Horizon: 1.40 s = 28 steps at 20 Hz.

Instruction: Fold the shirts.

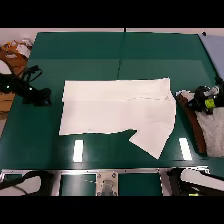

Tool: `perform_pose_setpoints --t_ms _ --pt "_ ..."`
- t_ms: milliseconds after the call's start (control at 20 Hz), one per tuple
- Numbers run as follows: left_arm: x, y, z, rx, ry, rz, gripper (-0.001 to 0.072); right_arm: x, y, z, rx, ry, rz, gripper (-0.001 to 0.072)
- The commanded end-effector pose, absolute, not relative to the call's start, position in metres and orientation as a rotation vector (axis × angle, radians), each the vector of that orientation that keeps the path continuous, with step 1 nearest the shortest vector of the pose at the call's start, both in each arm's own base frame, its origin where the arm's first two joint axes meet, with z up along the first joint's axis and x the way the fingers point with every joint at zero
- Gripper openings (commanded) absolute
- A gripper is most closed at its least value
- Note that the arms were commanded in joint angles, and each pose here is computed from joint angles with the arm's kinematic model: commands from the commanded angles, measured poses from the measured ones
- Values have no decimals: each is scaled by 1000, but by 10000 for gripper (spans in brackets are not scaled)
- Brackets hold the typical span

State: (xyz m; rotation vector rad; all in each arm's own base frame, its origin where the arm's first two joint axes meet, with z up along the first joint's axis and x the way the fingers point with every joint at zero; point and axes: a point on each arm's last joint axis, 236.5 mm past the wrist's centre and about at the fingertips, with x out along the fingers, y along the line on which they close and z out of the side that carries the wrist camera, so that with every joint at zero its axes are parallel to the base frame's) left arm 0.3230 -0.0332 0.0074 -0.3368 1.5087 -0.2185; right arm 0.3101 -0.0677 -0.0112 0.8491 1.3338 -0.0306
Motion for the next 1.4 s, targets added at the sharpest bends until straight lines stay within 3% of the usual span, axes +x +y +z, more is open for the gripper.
perform_pose_setpoints --t_ms 0,50,100,150,200,450,700,800,850,950,1050,1200,1250,1300,1350 --pt "271 -46 3 -394 1429 -177 21 248 -40 -37 922 1324 -144 19" --pt "258 -53 -3 -451 1401 -154 23 232 -27 -49 945 1352 -142 96" --pt "247 -61 -8 -516 1382 -142 45 218 -16 -60 974 1384 -146 296" --pt "239 -73 -15 -584 1371 -152 395 207 -8 -70 995 1418 -147 464" --pt "232 -82 -25 -643 1370 -159 641 198 -3 -80 1010 1438 -157 523" --pt "209 -107 -83 -921 1376 -85 645 196 -7 -103 1018 1410 -220 524" --pt "229 -94 -103 -1024 1234 38 644 204 -7 -107 1061 1386 -229 521" --pt "242 -93 -103 -993 1171 45 629 201 -1 -114 1075 1426 -222 521" --pt "251 -96 -100 -989 1123 44 458 200 3 -118 1074 1450 -213 522" --pt "268 -96 -93 -972 1036 48 294 201 11 -127 1058 1482 -198 521" --pt "273 -92 -92 -963 1011 56 23 205 25 -130 1071 1503 -169 522" --pt "274 -100 -83 -914 1023 -7 22 212 32 -132 1063 1493 -135 516" --pt "276 -102 -78 -897 1027 -28 22 212 32 -132 1058 1493 -131 443" --pt "277 -104 -74 -862 1036 -50 22 212 32 -132 1059 1493 -131 234" --pt "277 -104 -72 -824 1044 -67 22 212 32 -132 1059 1493 -132 127"
